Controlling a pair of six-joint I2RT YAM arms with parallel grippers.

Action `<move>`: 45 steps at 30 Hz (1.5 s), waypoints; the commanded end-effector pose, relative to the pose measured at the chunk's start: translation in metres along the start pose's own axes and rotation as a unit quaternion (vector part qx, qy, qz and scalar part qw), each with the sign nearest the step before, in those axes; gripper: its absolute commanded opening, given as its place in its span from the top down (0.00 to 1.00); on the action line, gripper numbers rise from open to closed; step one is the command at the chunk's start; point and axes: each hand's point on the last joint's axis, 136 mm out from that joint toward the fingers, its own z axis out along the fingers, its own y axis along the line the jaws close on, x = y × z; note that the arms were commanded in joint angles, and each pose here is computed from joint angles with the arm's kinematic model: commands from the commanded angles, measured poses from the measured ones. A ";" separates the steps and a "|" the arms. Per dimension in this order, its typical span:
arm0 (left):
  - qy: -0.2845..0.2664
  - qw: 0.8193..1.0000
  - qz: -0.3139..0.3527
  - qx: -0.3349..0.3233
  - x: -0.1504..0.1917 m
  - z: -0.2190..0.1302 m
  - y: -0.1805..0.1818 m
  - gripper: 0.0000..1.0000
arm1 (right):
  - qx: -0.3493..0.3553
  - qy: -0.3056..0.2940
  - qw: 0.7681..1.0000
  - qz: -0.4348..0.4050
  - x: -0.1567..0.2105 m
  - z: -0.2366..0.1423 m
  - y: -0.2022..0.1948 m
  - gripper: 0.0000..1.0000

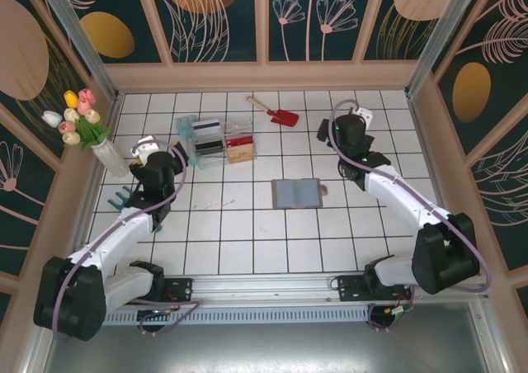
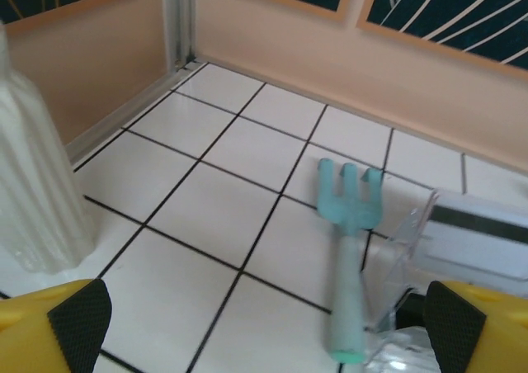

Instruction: Take the credit cards out of the card holder

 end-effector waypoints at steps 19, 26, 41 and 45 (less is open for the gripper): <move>-0.087 0.993 0.068 0.044 0.004 0.038 0.029 0.01 | 0.109 -0.162 0.981 0.009 0.033 0.000 -0.165 0.01; -0.104 0.986 0.077 0.101 0.011 0.043 0.018 0.01 | 0.055 -0.186 0.981 -0.007 0.027 0.017 -0.154 0.01; -0.106 0.982 0.088 0.126 0.027 0.044 0.014 0.01 | -0.042 -0.180 0.980 -0.074 0.048 0.026 -0.119 0.01; -0.104 0.983 0.086 0.121 0.027 0.045 0.015 0.01 | -0.041 -0.178 0.980 -0.074 0.049 0.026 -0.120 0.01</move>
